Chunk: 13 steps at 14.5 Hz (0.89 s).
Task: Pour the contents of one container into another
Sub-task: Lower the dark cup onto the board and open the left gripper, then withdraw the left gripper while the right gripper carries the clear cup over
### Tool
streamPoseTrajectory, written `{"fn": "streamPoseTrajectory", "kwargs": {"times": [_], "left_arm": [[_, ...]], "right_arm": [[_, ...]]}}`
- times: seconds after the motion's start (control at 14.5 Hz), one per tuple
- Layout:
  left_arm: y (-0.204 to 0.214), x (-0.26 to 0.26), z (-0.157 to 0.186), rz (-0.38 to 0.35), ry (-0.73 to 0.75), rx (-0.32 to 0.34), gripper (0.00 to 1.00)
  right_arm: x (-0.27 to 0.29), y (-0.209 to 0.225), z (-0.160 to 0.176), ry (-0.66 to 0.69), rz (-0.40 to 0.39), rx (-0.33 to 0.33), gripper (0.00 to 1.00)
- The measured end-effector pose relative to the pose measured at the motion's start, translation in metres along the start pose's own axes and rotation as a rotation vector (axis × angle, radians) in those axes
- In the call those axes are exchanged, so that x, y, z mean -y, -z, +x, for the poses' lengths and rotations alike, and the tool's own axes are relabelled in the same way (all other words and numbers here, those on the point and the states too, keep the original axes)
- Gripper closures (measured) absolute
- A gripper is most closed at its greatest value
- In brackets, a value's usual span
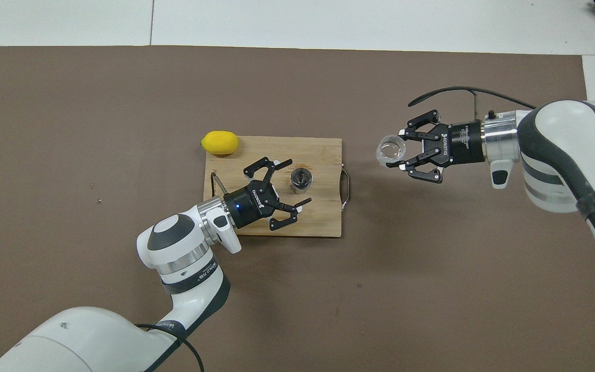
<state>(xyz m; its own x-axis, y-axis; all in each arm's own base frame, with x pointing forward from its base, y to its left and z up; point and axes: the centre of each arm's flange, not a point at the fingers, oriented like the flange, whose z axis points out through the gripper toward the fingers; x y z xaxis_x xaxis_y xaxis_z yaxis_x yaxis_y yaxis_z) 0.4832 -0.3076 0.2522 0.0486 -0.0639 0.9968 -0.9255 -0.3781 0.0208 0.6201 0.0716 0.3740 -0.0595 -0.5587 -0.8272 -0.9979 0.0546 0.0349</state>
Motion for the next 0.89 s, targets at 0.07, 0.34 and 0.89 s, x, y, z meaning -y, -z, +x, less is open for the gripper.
{"fn": "streamPoseTrajectory", "kwargs": {"times": [0.07, 0.34, 0.89], "left_arm": [[0.003, 0.002, -0.001, 0.004, 0.003, -0.003, 0.0], [0.025, 0.014, -0.013, 0.014, 0.013, -0.023, 0.0], [0.107, 0.041, -0.025, -0.045, -0.02, -0.025, 0.0]], "right_arm": [[0.0, -0.001, -0.002, 0.003, -0.002, 0.0, 0.49], [-0.006, -0.026, -0.029, 0.037, -0.027, -0.007, 0.49], [-0.018, -0.062, -0.085, 0.096, -0.039, -0.125, 0.49]]}}
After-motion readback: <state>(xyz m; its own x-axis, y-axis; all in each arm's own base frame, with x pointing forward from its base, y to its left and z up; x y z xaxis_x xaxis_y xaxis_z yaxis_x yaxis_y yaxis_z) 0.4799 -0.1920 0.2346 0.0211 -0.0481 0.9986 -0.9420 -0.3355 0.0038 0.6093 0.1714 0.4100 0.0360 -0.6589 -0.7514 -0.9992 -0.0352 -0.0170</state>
